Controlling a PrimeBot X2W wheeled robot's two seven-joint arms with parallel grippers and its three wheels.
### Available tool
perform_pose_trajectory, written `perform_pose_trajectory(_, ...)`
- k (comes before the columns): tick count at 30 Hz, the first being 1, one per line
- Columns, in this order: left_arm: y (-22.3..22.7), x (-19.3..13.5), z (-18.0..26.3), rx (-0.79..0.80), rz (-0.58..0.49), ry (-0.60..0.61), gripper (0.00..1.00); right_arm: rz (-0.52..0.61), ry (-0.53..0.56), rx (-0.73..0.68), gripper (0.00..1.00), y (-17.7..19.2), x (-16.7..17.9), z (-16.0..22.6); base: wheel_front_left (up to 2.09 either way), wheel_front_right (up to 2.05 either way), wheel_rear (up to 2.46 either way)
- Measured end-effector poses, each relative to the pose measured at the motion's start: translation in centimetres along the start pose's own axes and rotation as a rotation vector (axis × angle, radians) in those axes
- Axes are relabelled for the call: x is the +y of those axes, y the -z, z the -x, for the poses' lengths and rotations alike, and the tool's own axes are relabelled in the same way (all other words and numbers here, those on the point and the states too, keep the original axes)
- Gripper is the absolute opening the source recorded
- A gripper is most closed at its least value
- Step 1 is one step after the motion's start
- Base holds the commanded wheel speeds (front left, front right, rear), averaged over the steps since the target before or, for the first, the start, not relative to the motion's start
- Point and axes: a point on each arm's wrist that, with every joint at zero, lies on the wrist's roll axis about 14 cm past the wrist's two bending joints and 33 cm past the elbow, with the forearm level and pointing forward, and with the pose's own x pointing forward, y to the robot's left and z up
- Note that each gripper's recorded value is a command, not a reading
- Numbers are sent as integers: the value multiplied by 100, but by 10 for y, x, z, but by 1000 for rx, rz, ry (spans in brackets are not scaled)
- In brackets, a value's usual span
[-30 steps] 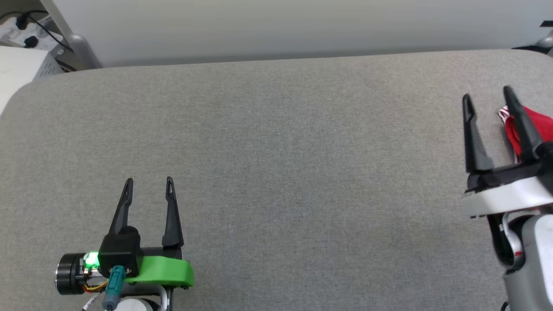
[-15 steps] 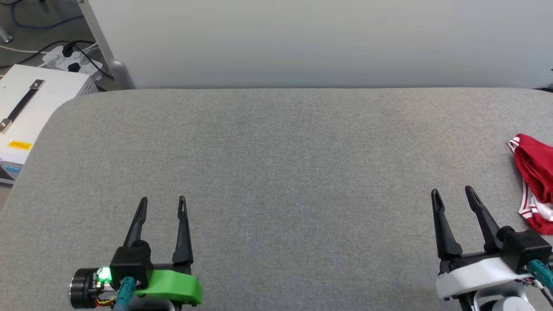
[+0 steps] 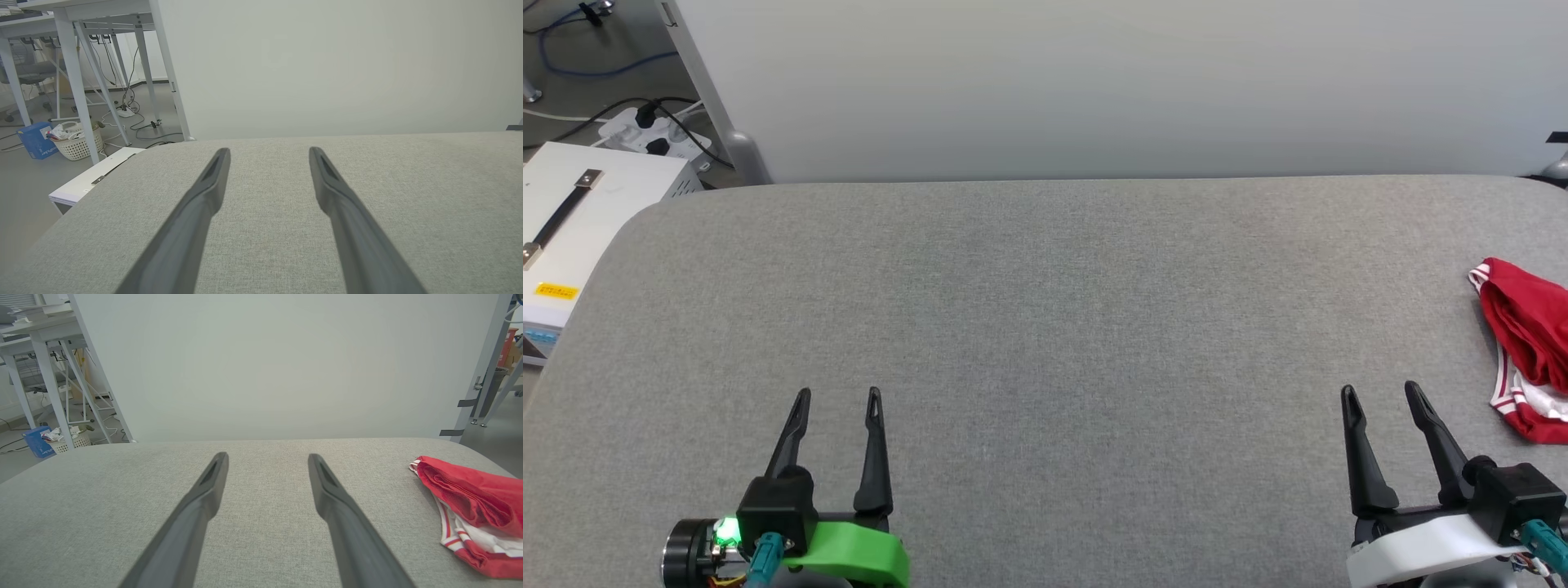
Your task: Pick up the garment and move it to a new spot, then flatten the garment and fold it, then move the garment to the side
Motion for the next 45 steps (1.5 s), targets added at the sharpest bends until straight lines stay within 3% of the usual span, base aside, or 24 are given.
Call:
perform_pose_trajectory(1, 0, 0, 0, 1, 0, -1, 0, 0, -1, 0, 0, 0, 0, 0, 0, 0, 0)
perform_pose_trajectory(45, 7, 6, -1, 69, -8, -16, 0, 41, -14, 77, 0, 9, 3, -2, 0, 0, 0)
